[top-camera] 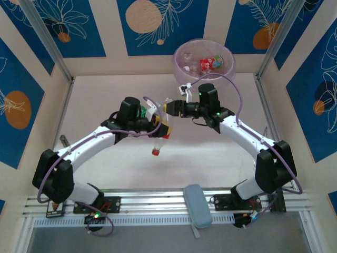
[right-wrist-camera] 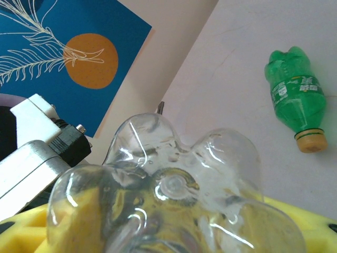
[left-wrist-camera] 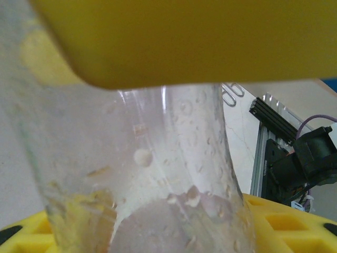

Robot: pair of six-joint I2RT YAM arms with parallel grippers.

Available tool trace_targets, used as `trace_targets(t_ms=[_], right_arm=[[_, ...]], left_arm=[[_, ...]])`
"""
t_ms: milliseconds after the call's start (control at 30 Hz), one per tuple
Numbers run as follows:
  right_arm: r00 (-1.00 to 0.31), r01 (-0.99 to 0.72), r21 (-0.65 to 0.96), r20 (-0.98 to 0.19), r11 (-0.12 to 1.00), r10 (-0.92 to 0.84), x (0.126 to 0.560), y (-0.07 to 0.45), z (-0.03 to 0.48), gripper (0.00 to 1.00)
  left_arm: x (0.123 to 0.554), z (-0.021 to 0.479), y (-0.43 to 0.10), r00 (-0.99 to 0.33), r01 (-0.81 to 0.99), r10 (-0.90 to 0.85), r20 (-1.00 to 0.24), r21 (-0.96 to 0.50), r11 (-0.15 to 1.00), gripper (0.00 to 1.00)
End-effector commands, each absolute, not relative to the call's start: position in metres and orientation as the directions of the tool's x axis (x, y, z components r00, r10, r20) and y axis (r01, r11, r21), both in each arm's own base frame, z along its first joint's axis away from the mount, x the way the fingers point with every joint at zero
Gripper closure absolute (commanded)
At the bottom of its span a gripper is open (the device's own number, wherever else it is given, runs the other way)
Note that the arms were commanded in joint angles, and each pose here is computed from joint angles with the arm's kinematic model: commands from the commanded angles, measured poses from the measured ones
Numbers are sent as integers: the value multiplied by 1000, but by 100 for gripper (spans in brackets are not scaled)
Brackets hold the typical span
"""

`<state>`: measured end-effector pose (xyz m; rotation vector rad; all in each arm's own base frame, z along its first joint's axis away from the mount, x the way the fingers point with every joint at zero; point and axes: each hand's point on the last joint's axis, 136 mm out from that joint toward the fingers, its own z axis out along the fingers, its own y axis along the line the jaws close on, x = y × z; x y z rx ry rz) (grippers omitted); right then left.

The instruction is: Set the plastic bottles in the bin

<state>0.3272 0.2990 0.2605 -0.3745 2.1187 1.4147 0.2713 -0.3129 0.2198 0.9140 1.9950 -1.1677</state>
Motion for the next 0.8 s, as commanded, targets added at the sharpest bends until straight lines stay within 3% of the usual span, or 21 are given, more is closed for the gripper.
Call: trace_targets(t_ms=[0,100,133,233,433,767], right_arm=[[-765,-562,721,-639,405,77,327,299,278,45],[-758,-562,711,-647,422,81,330,297,278,47],[-756,-561,707,-649,430,80,331,296,277,47],[-739,-564,678,-669,471,79,334,291,279,49],[-663,-592,575,-746,565,64,344,276,301,52],[-443,-658,338,-896,673,17,350,244,394,52]], left_arm=[[263,246,-319,-502,849,217,-837,-429,308,41],[263,246,-316,-503,846,219,-836,-425,324,5],[262,246,-315,-501,846,218,-837,-422,326,0],[261,246,-312,-500,842,208,-840,-417,341,0],[267,246,-291,-534,779,166,-829,-405,479,0],[253,265,-237,-531,644,26,-847,-384,662,0]])
